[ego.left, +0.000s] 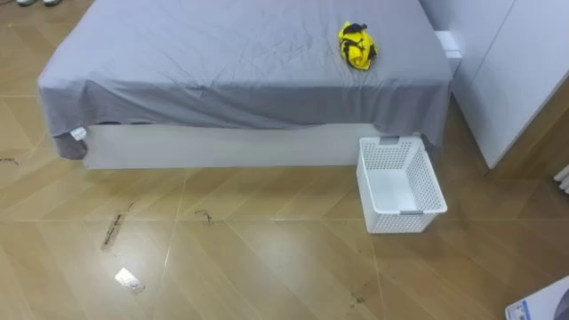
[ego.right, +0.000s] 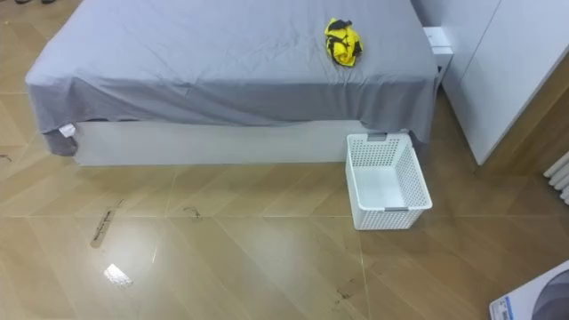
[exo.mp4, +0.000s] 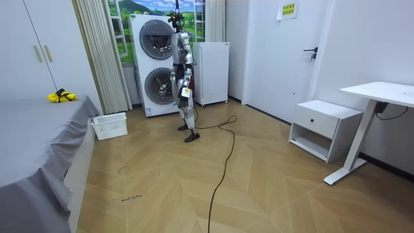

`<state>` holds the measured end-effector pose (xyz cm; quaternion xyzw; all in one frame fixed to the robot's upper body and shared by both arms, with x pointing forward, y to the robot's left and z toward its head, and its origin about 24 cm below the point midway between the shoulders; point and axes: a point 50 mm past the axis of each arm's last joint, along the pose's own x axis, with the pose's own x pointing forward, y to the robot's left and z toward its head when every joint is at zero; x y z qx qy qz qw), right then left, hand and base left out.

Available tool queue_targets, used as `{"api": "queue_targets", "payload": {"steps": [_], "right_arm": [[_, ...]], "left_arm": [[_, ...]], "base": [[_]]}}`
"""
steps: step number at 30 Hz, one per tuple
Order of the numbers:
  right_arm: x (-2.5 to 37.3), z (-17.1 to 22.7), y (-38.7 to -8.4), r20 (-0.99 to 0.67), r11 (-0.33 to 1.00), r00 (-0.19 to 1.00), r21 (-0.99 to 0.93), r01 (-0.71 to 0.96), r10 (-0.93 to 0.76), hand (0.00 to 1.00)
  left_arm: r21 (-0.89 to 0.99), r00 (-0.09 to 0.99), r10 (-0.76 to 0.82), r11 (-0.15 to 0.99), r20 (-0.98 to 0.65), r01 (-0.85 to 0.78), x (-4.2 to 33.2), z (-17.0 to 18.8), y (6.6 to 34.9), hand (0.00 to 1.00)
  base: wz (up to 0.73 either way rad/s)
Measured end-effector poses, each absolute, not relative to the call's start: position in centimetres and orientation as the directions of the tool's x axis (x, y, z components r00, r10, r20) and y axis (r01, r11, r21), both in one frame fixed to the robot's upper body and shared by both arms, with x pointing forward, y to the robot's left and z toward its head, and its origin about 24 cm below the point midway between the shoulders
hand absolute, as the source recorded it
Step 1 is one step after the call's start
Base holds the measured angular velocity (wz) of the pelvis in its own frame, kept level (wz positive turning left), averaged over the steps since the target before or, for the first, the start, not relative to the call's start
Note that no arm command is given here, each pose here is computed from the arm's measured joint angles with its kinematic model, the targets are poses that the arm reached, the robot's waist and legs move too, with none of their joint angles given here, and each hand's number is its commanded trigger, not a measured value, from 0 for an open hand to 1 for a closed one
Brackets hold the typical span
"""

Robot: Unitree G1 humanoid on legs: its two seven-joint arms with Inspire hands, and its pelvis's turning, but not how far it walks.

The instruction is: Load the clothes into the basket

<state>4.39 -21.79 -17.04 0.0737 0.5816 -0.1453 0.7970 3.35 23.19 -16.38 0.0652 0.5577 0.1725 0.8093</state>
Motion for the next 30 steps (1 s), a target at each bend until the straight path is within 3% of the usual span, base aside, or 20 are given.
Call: {"api": "queue_targets", "payload": {"steps": [18,30], "right_arm": [[4.3,-17.1,-21.8,-0.949,0.945,0.287,-0.030,0.326,-0.129,0.00],[3.8,-17.1,-21.7,-0.957,0.940,0.278,0.015,0.340,-0.085,0.00]], "left_arm": [[0.294,0.325,0.352,0.932,-0.878,-0.214,3.7,-16.4,23.2,0.00],[0.292,0.262,0.414,0.869,-0.872,-0.400,2.5,-16.1,24.9,0.00]], "base": [[0.00],[-0.06]]}}
